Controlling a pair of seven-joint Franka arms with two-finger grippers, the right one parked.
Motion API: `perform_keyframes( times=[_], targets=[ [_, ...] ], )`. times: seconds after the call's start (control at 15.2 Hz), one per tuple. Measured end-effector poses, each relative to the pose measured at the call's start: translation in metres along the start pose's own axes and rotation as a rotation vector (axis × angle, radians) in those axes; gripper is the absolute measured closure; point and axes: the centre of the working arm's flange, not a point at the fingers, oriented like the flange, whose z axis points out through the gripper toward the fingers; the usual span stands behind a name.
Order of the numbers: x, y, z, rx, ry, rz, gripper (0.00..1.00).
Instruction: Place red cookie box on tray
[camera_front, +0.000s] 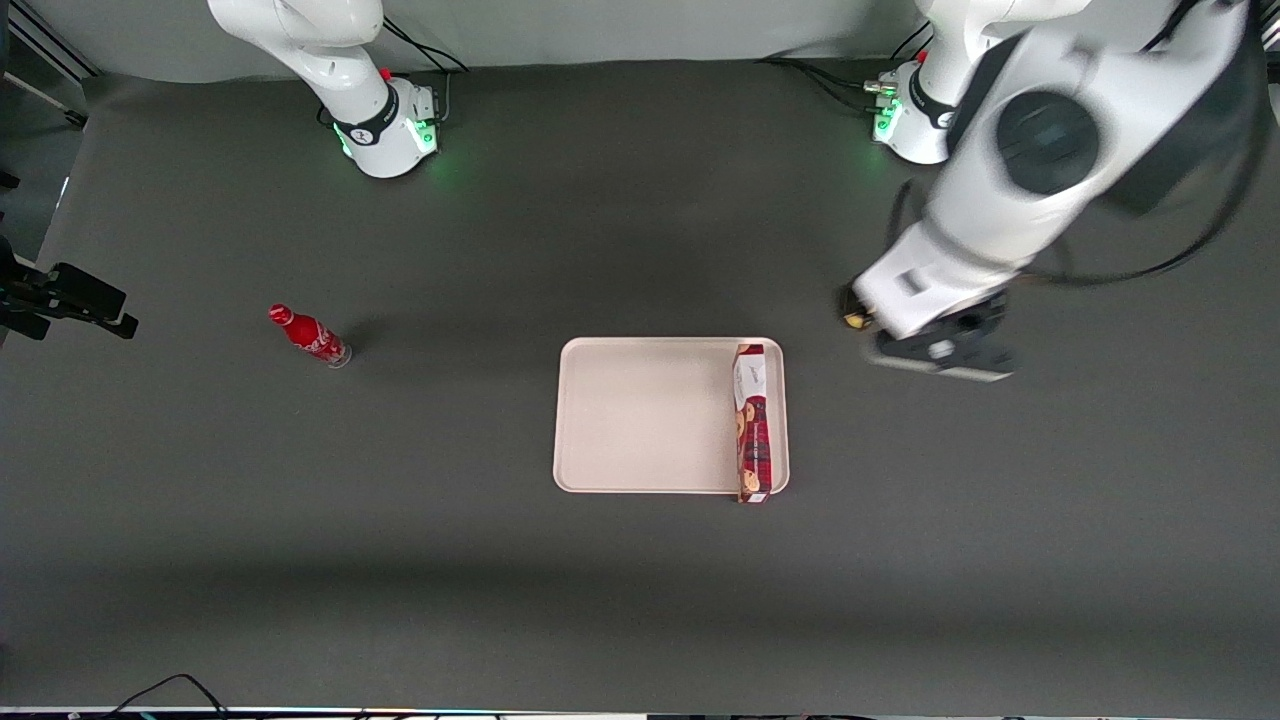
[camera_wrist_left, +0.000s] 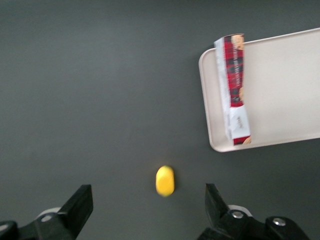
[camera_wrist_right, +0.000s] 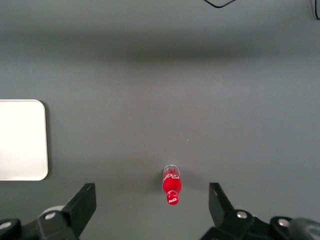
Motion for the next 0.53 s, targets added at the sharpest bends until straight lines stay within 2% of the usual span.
perform_keyframes(
  times=[0.26,0.53],
  targets=[
    [-0.047,-0.098,-0.053,-0.001,0.004,-0.071,0.00],
    [-0.071,-0.127,-0.050,-0.003,-0.007,-0.098,0.00]
  ],
)
